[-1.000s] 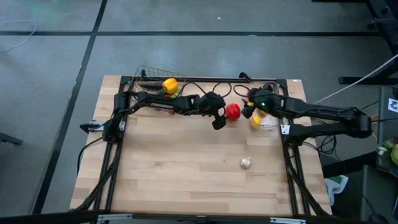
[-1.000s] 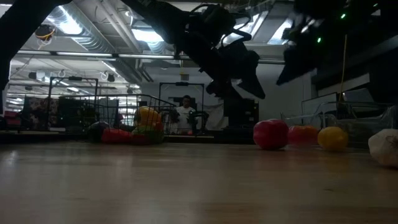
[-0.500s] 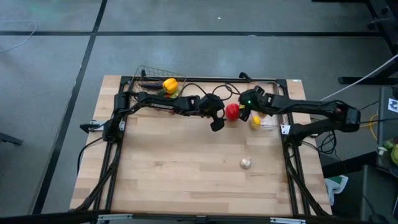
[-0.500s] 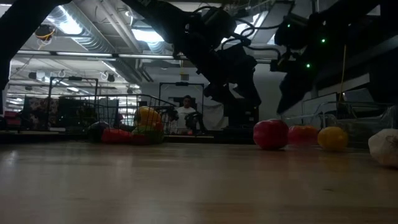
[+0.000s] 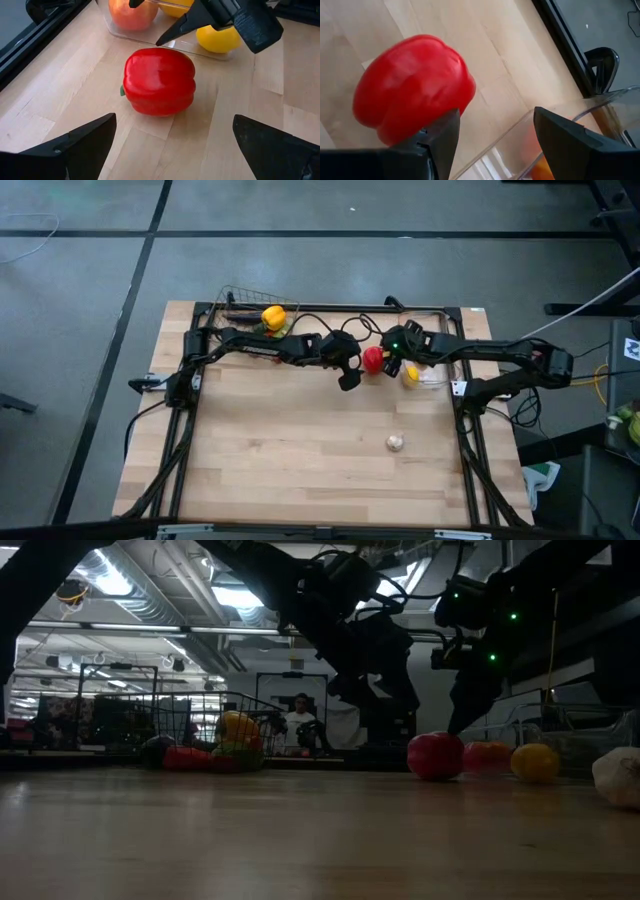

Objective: Sort produce into baskets
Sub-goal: Put the red bell pepper into the silver wire basket

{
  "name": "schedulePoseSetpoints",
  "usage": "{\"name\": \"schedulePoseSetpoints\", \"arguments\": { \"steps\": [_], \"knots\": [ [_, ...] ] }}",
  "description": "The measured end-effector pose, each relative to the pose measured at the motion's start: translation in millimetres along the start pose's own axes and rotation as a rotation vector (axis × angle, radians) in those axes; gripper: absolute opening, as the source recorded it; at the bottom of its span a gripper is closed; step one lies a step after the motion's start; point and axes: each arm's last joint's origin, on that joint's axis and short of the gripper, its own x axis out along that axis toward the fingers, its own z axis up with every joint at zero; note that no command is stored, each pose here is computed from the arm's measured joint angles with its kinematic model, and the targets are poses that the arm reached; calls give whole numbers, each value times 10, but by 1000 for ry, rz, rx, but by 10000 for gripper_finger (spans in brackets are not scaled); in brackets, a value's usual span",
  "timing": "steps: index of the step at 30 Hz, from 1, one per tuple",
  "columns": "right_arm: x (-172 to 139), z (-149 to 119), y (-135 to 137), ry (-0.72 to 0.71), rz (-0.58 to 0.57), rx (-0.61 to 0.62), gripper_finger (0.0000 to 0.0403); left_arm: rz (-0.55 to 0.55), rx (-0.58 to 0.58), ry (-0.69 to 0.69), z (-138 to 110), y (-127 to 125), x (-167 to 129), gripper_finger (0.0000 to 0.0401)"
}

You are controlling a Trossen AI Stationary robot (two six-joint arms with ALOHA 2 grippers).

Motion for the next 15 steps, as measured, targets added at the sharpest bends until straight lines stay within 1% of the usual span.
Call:
{"name": "schedulePoseSetpoints", "arguments": {
  "steps": [2,8,15],
  "knots": [
    [0,0,1,-1,3,0,253,0,0,0,0,0,0,398],
    [-1,10,29,-15,100,-11,253,0,0,-1,1,0,0,398],
    [-3,39,46,-49,164,-16,253,0,0,-2,2,0,0,398]
  ]
}}
